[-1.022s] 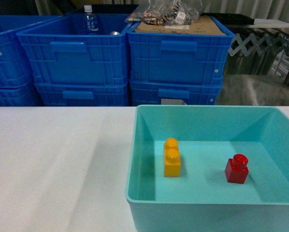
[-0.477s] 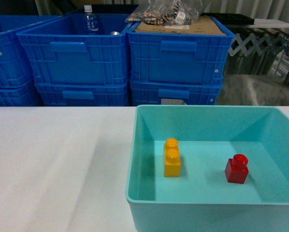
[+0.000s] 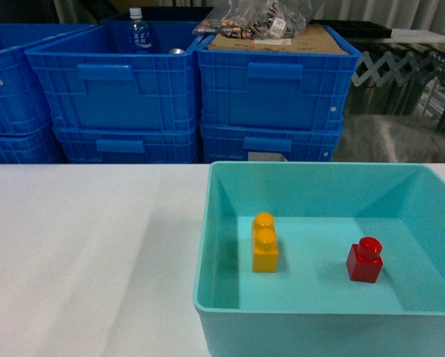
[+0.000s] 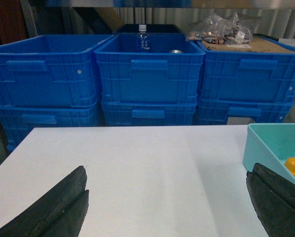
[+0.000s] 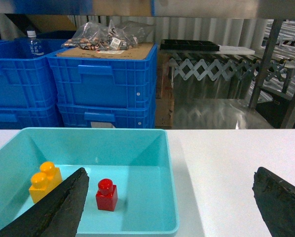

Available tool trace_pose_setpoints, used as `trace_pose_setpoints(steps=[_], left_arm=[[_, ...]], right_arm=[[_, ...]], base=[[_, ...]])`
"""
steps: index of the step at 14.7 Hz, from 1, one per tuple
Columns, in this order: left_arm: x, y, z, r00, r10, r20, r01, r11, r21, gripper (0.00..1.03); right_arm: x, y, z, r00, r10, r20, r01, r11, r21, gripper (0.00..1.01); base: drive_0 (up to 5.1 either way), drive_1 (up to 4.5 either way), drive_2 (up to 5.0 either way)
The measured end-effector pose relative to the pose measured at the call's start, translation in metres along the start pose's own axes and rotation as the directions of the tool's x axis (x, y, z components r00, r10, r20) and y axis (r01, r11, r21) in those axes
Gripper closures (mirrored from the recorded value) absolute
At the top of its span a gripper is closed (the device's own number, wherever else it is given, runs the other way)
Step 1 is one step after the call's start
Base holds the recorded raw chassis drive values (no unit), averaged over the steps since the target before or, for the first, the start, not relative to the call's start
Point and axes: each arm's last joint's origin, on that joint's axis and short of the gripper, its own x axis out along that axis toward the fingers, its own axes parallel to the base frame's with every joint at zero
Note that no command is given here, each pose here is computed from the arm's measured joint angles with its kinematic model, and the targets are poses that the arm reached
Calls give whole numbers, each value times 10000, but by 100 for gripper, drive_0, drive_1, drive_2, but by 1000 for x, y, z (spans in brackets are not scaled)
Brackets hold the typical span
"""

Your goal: Pick red block from blue box to shelf

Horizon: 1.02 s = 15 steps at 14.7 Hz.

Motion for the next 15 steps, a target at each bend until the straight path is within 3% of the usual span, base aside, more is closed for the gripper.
trace_pose_setpoints(steps=[4, 5, 7, 8, 9, 11, 12, 13, 14, 15], left_arm=[[0, 0, 0, 10000, 0, 4, 0, 10000, 4, 5], [0, 0, 0, 10000, 4, 0, -4, 10000, 0, 5], [0, 0, 0, 10000, -4, -8, 4, 10000, 4, 5], [0, 0, 0, 10000, 8, 0, -8, 10000, 0, 5], [0, 0, 0, 10000, -11, 0, 11, 10000, 0, 5], [0, 0, 0, 10000, 4, 0, -4, 10000, 0, 5], [0, 0, 0, 10000, 4, 4, -4, 10000, 0, 5], [0, 0, 0, 10000, 0, 0, 0, 10000, 4, 5], [0, 0, 0, 10000, 0, 0, 0, 10000, 0, 5], [0, 0, 0, 10000, 0, 0, 0, 10000, 4, 5]], right_arm=[[0, 0, -1, 9997, 142, -175, -143, 9999, -61, 3], [2, -1, -3, 9915, 917, -927, -940, 9954, -202, 3], [19, 4, 4, 9649, 2112, -1559, -2188, 9752, -329, 3], [27, 7, 8, 9588, 2355, -1591, -2449, 9687, -419, 3], [39, 8, 12, 9544, 2307, -1895, -2419, 9696, -379, 3], [73, 21, 20, 9199, 2612, -2924, -2778, 9605, -158, 3], [90, 31, 24, 8916, 2836, -3530, -3040, 9527, -24, 3], [127, 51, 30, 8420, 2963, -4508, -3200, 9471, 248, 3], [207, 84, 2, 7015, 1713, -6918, -2105, 9772, 284, 3], [230, 92, -11, 6508, 1206, -7496, -1780, 9840, 38, 3]], base=[[0, 0, 0], [0, 0, 0], [0, 0, 0], [0, 0, 0], [0, 0, 0], [0, 0, 0], [0, 0, 0], [0, 0, 0], [0, 0, 0], [0, 0, 0]])
